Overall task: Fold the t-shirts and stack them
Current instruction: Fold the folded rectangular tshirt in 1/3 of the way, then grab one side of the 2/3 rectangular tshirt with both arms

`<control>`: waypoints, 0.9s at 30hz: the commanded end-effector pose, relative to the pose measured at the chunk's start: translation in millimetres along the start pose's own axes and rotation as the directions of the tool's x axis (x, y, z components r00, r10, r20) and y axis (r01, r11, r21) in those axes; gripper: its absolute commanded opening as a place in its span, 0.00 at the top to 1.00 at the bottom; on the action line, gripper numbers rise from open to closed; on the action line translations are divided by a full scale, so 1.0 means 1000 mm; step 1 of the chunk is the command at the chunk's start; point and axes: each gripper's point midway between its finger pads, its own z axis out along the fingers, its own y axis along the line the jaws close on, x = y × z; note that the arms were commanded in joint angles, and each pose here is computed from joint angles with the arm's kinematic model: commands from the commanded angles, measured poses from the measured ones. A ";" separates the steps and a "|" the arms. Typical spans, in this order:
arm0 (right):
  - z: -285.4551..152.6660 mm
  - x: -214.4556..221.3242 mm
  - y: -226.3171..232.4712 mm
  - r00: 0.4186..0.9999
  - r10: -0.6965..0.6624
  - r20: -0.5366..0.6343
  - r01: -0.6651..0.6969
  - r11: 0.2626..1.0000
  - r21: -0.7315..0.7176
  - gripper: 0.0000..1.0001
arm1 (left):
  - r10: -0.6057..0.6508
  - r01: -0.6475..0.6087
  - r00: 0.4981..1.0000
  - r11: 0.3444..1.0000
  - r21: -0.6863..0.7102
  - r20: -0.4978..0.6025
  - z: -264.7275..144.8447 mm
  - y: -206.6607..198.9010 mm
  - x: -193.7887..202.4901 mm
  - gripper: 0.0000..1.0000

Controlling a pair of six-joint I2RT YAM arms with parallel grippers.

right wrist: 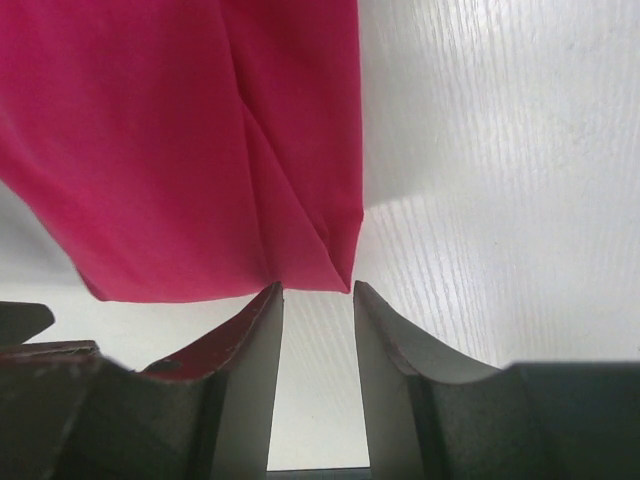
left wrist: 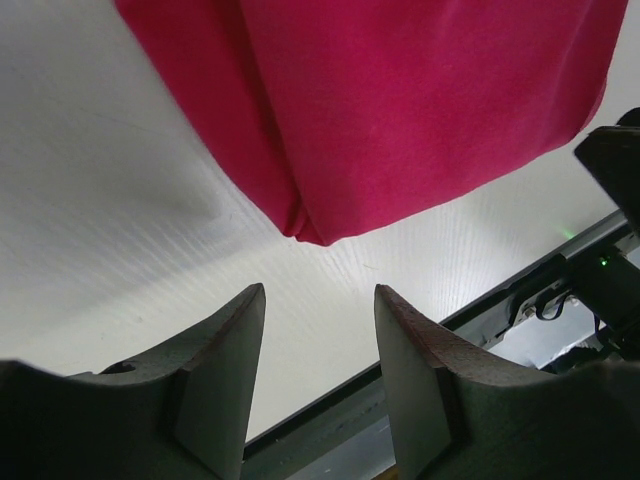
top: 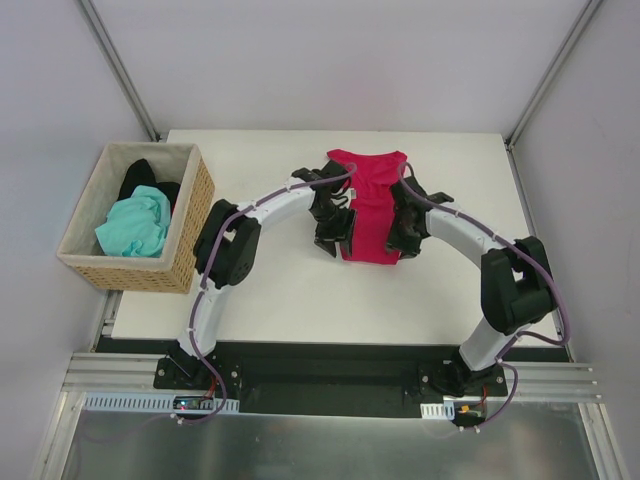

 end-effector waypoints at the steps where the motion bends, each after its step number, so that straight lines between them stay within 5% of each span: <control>1: -0.005 0.007 -0.004 1.000 0.022 0.021 -0.022 1.000 -0.008 0.63 | 0.013 -0.014 1.000 1.000 0.012 0.027 -0.010 -0.016 0.005 0.53; 27: 0.020 0.007 0.003 0.999 -0.037 -0.026 0.037 0.999 -0.007 0.65 | 0.006 -0.006 1.000 1.000 0.005 -0.006 0.019 -0.011 0.001 0.55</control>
